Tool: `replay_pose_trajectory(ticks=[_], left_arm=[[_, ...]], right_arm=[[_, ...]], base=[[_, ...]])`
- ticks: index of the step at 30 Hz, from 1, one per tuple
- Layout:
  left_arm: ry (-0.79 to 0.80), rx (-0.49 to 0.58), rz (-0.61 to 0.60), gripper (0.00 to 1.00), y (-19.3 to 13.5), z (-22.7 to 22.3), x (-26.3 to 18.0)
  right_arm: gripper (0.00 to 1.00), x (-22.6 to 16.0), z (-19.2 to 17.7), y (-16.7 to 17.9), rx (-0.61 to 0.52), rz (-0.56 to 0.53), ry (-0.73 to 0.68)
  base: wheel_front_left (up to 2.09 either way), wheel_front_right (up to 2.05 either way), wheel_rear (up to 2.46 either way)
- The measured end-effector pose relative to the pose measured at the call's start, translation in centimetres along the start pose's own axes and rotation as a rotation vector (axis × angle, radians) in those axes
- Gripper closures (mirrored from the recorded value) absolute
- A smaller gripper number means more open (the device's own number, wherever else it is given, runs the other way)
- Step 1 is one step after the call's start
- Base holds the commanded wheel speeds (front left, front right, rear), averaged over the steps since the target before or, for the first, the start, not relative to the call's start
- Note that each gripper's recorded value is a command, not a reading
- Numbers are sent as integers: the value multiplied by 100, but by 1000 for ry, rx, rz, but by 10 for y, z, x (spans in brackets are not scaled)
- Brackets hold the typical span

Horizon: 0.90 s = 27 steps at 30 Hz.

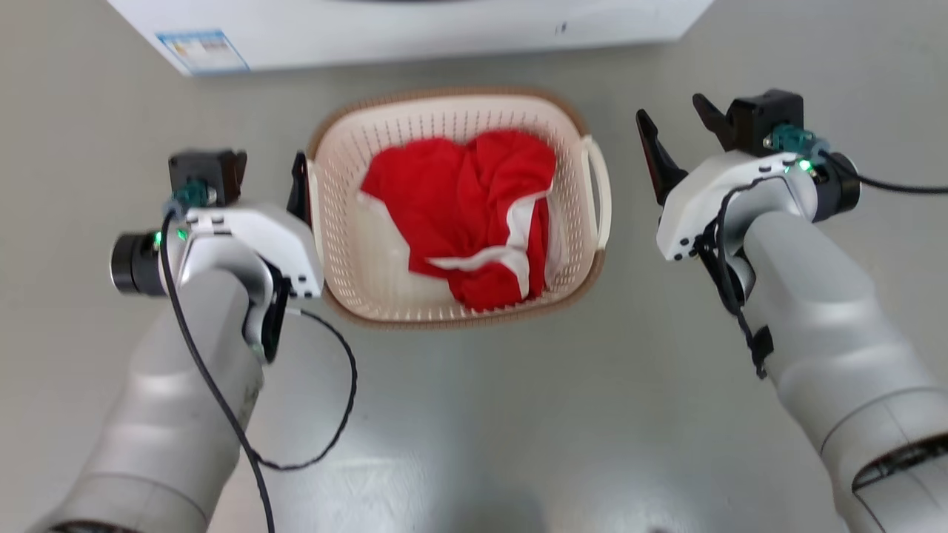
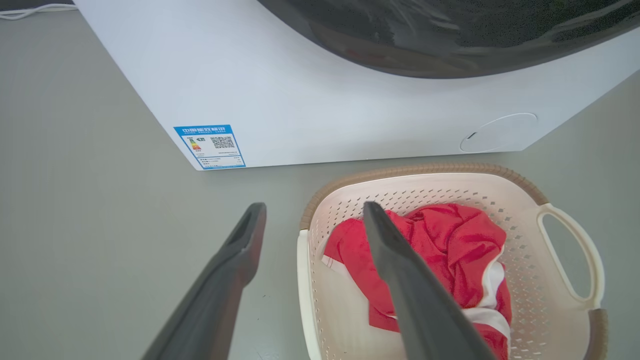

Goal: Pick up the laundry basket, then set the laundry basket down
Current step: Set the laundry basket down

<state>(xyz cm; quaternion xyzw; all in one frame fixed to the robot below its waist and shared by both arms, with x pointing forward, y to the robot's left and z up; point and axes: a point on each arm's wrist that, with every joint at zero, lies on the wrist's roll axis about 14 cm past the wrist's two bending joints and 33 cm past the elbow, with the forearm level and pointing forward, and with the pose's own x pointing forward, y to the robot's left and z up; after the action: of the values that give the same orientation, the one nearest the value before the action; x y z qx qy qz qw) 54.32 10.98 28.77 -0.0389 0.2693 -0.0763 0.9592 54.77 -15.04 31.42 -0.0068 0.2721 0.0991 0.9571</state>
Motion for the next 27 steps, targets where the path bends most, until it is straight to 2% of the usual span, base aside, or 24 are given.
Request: replay_pose_trajectory(ticks=[3,9,17,27], left_arm=[[-43,-10,8,0,0,15,-20],[-129,-30,32,0,5,39,-68],[-245,-106,87,0,19,59,-132],[-349,-128,112,0,24,66,-185]], right_arm=[[0,-19,19,-1,-11,-15,-65],[0,-67,33,-1,-32,-47,-151],[0,-124,72,9,-60,-56,-309],[0,-172,90,20,-93,-59,-432]], base=[[0,0,0],[0,0,0],[0,0,0],[0,0,0]])
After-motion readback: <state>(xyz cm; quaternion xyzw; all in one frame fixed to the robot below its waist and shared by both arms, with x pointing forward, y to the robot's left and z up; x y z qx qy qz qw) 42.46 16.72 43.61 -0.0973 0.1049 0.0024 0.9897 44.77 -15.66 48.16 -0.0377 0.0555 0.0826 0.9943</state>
